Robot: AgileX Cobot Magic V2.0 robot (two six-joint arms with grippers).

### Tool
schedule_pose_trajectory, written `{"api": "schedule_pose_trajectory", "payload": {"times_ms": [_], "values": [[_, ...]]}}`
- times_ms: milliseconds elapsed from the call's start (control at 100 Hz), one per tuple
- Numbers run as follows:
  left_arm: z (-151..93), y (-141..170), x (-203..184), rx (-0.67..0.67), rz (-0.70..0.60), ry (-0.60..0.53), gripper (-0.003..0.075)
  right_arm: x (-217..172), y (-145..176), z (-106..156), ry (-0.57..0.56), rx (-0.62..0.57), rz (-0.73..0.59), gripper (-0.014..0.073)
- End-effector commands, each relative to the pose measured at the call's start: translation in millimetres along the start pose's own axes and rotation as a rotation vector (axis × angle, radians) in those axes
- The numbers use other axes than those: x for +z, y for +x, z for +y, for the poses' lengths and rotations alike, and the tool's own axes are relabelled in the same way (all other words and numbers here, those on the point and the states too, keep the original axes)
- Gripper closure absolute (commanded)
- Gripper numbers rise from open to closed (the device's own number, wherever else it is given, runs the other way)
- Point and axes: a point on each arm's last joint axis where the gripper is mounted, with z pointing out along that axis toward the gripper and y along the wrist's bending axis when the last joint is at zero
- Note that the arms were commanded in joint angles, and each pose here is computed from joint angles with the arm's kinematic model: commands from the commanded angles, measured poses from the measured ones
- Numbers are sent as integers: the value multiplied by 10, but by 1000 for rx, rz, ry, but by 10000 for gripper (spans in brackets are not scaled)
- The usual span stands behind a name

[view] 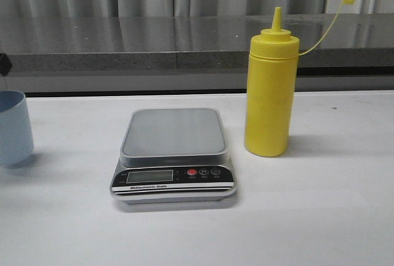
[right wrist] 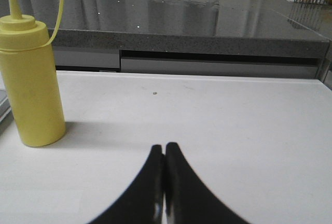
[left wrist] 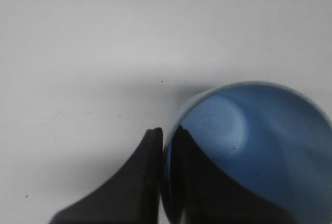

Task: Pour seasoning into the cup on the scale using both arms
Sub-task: 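Lift the blue cup with the left gripper and carry it over the scale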

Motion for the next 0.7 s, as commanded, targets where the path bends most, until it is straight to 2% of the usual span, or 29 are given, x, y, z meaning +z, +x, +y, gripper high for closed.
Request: {"api": "schedule_pose_trajectory", "payload": {"times_ms": [0,160,380,690], "values": [[-77,-220,-342,-13,-101,39,740,-34,-155,2,1,-12,-123,662],[-308,-400,-630,63,-110,80,740,-34,-155,2,1,-12,-123,662],[-778,-572,-911,181,-174,156,740,-34,-155,2,1,-12,-123,662],[-1387,-622,-860,310,-182,240,740,-34,-155,2,1,-12,-123,662]]}}
